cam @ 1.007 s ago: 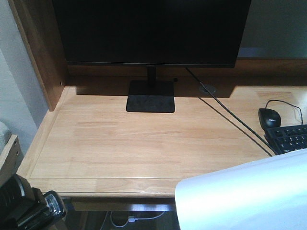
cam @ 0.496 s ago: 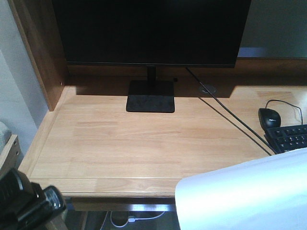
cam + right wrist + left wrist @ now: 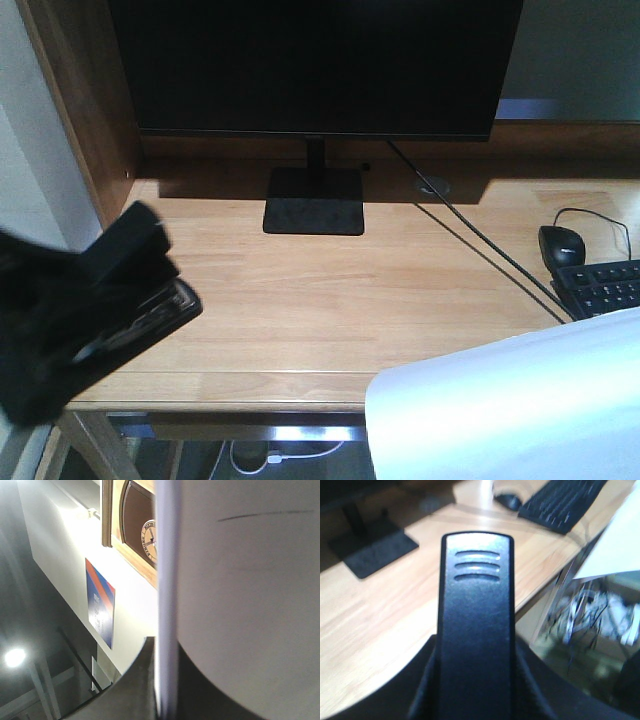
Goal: Grab stapler and paper to desk for stapling
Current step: 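Lower the black stapler with the left gripper toward the desk top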
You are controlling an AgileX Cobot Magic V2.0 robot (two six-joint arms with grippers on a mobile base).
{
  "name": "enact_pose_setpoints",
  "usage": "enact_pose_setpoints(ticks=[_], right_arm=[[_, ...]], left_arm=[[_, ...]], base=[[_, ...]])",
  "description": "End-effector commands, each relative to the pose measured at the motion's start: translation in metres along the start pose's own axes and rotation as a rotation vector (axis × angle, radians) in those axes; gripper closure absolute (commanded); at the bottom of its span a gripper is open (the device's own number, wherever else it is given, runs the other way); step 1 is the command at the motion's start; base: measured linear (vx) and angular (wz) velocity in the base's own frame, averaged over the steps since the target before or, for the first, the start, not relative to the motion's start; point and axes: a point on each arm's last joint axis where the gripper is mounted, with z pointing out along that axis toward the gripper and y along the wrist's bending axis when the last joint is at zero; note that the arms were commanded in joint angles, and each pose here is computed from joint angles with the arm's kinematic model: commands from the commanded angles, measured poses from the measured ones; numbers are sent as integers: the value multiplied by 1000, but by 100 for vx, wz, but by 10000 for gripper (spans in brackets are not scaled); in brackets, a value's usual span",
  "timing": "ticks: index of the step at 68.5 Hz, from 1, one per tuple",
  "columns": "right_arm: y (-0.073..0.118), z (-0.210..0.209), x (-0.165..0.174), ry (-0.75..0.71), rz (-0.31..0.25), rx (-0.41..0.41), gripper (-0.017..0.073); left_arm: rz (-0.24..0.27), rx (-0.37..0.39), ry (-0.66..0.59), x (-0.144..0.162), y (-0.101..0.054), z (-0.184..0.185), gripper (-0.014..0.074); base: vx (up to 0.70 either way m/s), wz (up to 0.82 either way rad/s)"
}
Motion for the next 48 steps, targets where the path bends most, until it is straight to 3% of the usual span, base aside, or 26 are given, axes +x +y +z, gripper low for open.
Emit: enact_pose_setpoints(ticks=[1,10,18,25,38,48], right_arm=[[11,4,-5,-25,-15,-71,561],[11,4,-5,-25,-15,-71,561],[11,4,-5,-25,-15,-71,561],[11,4,-5,-25,-15,-71,561],[11,4,-5,-25,-15,-72,561],[11,4,-5,-25,-15,-72,561]], left_arm=[[31,-75,-47,-33,18,18,600],[98,-108,24,-50,36,53,600],[172,-87,89,-56,47,86,600],[217,-49,143,-55,54,115,600],[370,67,186,-45,60,162,600],[353,135,153,-34,75,191,600]], base=[[0,0],[0,0],[0,0],[0,0],[0,0],[0,0]])
